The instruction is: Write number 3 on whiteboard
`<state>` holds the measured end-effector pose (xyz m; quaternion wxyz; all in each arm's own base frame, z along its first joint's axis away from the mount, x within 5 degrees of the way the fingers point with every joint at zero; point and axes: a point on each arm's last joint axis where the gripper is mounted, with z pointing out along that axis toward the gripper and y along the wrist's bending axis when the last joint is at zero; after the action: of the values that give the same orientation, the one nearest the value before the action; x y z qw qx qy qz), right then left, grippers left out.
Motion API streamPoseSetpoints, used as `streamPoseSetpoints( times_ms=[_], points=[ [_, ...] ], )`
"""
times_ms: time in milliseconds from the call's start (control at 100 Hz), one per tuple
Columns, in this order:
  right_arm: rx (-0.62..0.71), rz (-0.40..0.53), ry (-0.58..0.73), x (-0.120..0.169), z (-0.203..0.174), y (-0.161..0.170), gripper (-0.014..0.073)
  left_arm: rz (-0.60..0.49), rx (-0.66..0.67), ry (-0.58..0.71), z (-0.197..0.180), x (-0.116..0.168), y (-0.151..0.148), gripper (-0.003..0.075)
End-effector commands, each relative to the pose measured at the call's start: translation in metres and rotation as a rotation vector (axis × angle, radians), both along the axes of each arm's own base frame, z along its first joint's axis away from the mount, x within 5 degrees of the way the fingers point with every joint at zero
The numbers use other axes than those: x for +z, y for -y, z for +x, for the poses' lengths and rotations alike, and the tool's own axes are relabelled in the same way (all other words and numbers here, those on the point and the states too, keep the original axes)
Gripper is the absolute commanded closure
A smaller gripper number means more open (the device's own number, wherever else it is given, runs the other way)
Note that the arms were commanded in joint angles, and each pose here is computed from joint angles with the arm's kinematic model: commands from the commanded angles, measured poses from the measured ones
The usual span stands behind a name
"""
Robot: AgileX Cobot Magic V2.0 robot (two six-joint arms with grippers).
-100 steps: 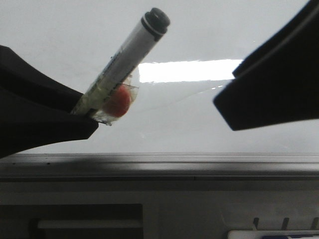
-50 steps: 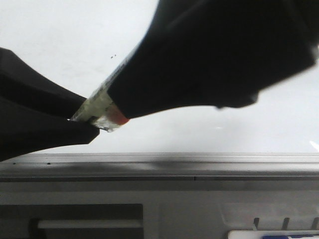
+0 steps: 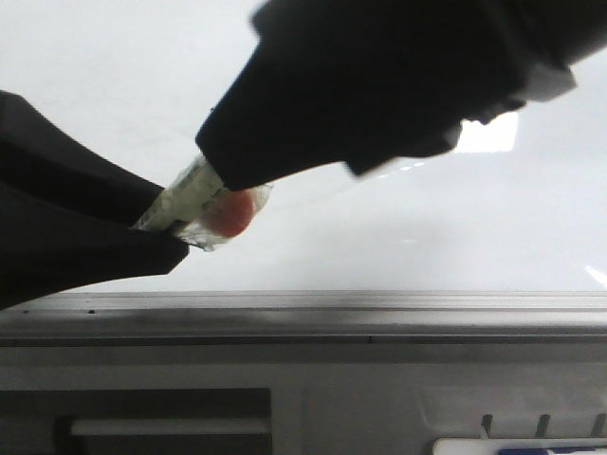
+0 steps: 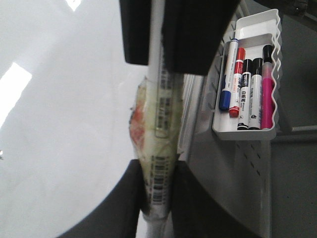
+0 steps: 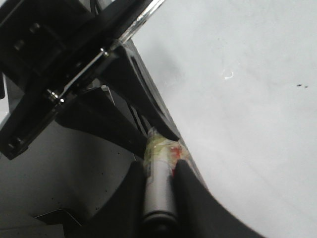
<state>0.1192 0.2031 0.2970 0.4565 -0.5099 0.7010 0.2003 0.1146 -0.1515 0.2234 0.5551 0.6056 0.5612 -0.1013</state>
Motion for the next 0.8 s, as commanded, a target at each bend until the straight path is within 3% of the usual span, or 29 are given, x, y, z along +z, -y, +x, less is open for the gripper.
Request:
streamPoseSetpoints(
  times_ms=[0,120,190,340,610,790],
  points=[
    [0.002,0.079,0.057,0.018,0.002,-0.002,0.0656,-0.121,0.002,0.021,0.001,0.017,0.004,0.0559],
    [0.002,0.109,0.075,0.022,0.002,-0.003,0.0656,-0.197,0.081,-0.058,0.005,0.019,0.002,0.0319],
    [-0.001,0.139,0.100,0.026,0.003,-0.003,0.0656,-0.235,0.117,-0.087,0.005,0.022,0.000,0.0255],
    [-0.057,0.107,0.059,0.041,0.013,0.003,0.0656,-0.256,0.139,-0.088,0.001,0.030,-0.008,0.0290],
    [-0.192,0.110,0.093,0.084,0.040,0.023,0.0656,-0.485,0.225,-0.147,-0.009,0.056,-0.029,0.0313],
    [-0.206,0.080,0.117,0.095,0.047,0.023,0.0656,-0.509,0.219,-0.131,-0.012,0.060,-0.032,0.0313]
  ],
)
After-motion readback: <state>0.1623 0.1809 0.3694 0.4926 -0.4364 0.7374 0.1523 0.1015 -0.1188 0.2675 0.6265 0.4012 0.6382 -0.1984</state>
